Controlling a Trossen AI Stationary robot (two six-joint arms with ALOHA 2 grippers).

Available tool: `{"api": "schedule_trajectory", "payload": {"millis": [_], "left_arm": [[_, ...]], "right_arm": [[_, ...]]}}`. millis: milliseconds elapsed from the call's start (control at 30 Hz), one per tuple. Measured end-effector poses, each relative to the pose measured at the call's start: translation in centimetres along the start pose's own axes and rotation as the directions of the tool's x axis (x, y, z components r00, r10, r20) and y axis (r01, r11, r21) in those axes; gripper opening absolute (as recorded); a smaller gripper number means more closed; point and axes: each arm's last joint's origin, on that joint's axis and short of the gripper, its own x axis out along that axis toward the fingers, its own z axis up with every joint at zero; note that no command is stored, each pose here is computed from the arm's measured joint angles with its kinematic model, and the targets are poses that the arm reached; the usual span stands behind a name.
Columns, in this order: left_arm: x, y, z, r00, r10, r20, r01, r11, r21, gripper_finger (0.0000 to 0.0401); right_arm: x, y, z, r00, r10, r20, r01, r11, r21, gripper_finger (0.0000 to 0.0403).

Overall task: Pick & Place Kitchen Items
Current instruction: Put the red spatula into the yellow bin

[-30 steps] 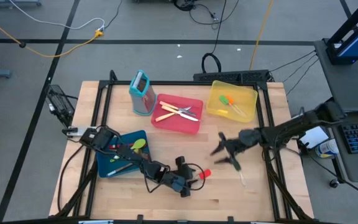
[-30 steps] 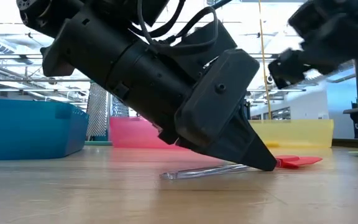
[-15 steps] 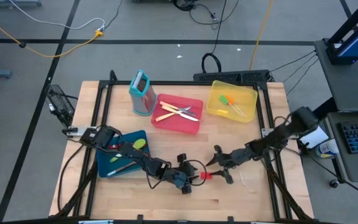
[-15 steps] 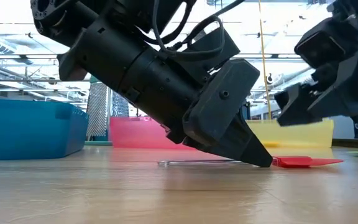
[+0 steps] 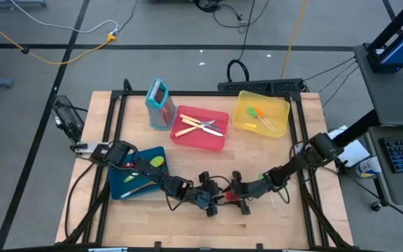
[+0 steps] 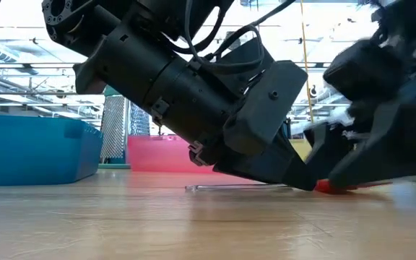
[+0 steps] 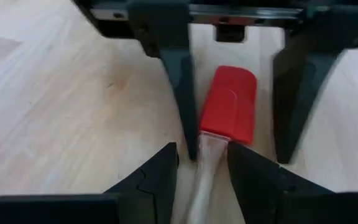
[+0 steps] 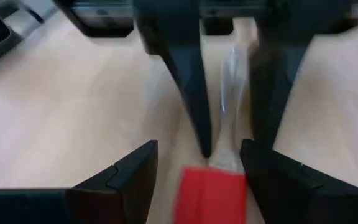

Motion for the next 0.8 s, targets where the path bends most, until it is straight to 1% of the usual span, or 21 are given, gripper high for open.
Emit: {"api": "schedule_trajectory", "payload": {"millis": [100, 200, 333, 500, 567, 667, 800], "left_arm": [[0.0, 0.1, 0.0, 1.0, 0.008, 0.002, -0.008, 0.999, -0.031, 0.0147], [0.1, 0.2, 0.1, 1.0, 0.01, 0.001, -0.01, 0.999, -0.04, 0.0147], [0.1, 0.2, 0.0, 1.0, 0.01, -0.002, -0.01, 0.998, -0.055, 0.0147], [0.1, 0.3, -0.2, 0.999, -0.027, -0.042, 0.024, 0.997, -0.069, 0.0147], [0.1, 0.3, -0.3, 0.997, -0.034, -0.062, 0.03, 0.998, -0.064, 0.0147], [0.1, 0.4, -0.3, 0.997, -0.036, -0.075, 0.03, 0.997, -0.073, 0.0147], [0.1, 0.4, -0.3, 0.995, -0.056, -0.082, 0.046, 0.992, -0.118, 0.0147]], "right_arm": [[-0.3, 0.0, -0.3, 0.998, -0.011, -0.056, 0.012, 1.0, 0.012, 0.0221], [-0.8, 0.4, -0.8, 0.991, -0.025, -0.132, 0.023, 1.0, -0.018, 0.022], [-2.0, 0.7, -1.2, 0.972, -0.089, -0.219, 0.08, 0.996, -0.05, 0.0219], [-3.9, 0.6, -1.3, 0.936, -0.132, -0.326, 0.135, 0.991, -0.013, 0.0219], [-4.6, 0.4, -1.2, 0.932, -0.131, -0.337, 0.149, 0.988, 0.028, 0.0217], [-5.4, 0.1, -1.2, 0.939, -0.126, -0.322, 0.164, 0.982, 0.097, 0.0211], [-5.9, -0.2, -1.7, 0.936, -0.137, -0.323, 0.182, 0.977, 0.113, 0.0196]]}}
